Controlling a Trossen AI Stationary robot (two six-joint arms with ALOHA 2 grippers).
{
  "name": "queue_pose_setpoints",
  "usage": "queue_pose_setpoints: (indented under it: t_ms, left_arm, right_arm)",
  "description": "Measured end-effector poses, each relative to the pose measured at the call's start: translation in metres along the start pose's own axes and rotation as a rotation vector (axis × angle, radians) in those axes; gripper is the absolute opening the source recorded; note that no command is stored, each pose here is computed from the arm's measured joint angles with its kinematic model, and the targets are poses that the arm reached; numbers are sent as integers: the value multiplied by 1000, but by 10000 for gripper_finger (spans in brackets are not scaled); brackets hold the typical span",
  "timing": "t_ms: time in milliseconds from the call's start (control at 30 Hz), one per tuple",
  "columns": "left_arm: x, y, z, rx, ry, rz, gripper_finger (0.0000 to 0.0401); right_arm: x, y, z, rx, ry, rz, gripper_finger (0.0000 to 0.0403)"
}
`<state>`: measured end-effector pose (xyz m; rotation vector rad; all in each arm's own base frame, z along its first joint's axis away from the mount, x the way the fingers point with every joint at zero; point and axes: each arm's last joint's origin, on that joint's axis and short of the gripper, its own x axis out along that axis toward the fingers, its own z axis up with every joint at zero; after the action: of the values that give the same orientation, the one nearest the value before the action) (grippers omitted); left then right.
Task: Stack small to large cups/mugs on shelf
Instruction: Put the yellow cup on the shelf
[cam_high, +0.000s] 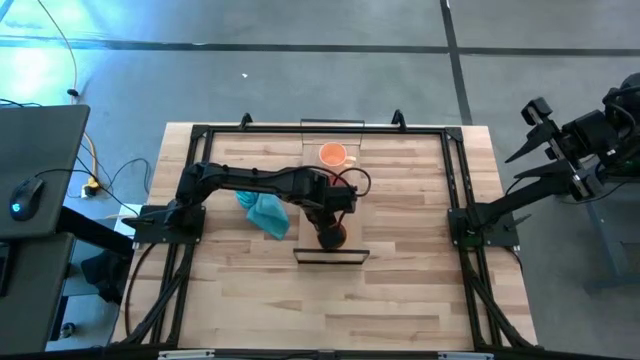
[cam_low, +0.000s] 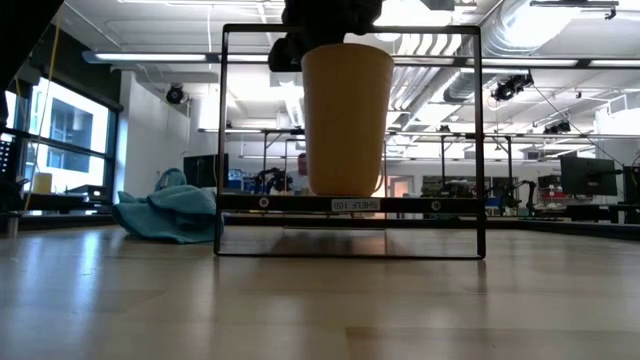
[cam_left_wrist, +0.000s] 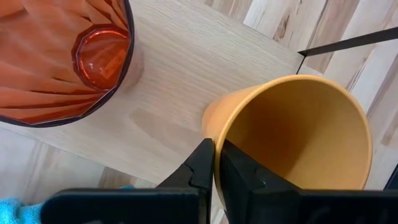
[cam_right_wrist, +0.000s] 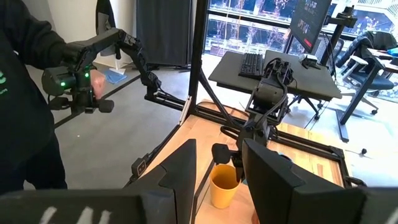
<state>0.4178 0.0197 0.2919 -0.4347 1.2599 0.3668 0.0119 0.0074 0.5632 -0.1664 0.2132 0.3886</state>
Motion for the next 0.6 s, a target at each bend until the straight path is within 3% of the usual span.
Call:
queue_pose_setpoints:
  t_ms: [400,600]
  left_arm:
    - [0,-1,1,9,0,-26,13]
    - [0,1,3,9,-11,-35,52]
  right_arm:
    - [0,0,0,-12,0,0,124]
    - [0,0,0,-16,0,0,124]
